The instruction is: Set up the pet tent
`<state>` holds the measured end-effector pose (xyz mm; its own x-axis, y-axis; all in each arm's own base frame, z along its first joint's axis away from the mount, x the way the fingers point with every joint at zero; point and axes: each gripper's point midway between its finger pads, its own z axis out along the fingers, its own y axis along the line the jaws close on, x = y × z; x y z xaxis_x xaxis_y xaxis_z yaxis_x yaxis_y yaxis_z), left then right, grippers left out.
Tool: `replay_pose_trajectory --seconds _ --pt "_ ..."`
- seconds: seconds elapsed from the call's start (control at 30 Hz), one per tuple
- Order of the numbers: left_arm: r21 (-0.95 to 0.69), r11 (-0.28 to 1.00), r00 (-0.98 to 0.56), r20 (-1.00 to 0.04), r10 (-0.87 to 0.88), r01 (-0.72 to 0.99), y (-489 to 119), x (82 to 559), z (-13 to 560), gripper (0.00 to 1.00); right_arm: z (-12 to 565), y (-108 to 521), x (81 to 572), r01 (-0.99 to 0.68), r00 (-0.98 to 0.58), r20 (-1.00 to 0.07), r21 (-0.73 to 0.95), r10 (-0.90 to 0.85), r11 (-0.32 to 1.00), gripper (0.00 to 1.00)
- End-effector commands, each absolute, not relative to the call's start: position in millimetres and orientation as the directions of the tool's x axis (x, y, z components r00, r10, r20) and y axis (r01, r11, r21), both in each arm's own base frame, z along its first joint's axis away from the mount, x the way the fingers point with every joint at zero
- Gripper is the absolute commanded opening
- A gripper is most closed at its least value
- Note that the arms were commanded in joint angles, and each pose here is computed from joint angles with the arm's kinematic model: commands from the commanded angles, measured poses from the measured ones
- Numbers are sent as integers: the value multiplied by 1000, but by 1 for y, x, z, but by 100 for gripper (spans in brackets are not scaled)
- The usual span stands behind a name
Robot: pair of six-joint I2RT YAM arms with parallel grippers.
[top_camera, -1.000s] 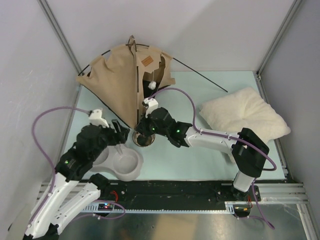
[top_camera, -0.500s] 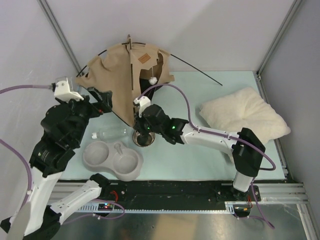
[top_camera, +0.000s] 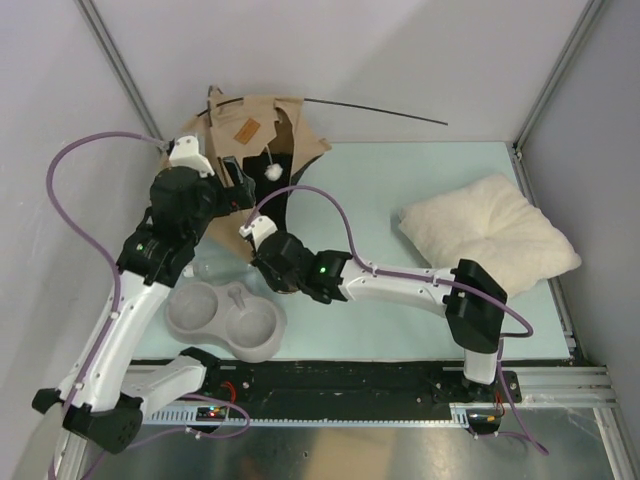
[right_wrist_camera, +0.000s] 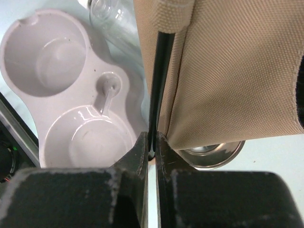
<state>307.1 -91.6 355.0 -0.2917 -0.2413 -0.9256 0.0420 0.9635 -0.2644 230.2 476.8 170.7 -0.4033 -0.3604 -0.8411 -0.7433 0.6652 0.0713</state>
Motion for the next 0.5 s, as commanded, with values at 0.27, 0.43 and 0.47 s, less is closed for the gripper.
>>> replay_pose_trajectory --seconds 0.27,0.43,0.47 --pt "-285 951 -325 -894 -308 -116 -67 341 311 79 168 481 222 -738 -377 -847 29 -376 674 0" --pt "-270 956 -342 -893 -293 -113 -68 344 305 47 162 482 218 -739 -380 -839 23 -389 673 0" --pt "-270 957 -343 -893 -291 -110 -68 344 305 39 162 483 218 -736 -381 -839 22 -388 676 0"
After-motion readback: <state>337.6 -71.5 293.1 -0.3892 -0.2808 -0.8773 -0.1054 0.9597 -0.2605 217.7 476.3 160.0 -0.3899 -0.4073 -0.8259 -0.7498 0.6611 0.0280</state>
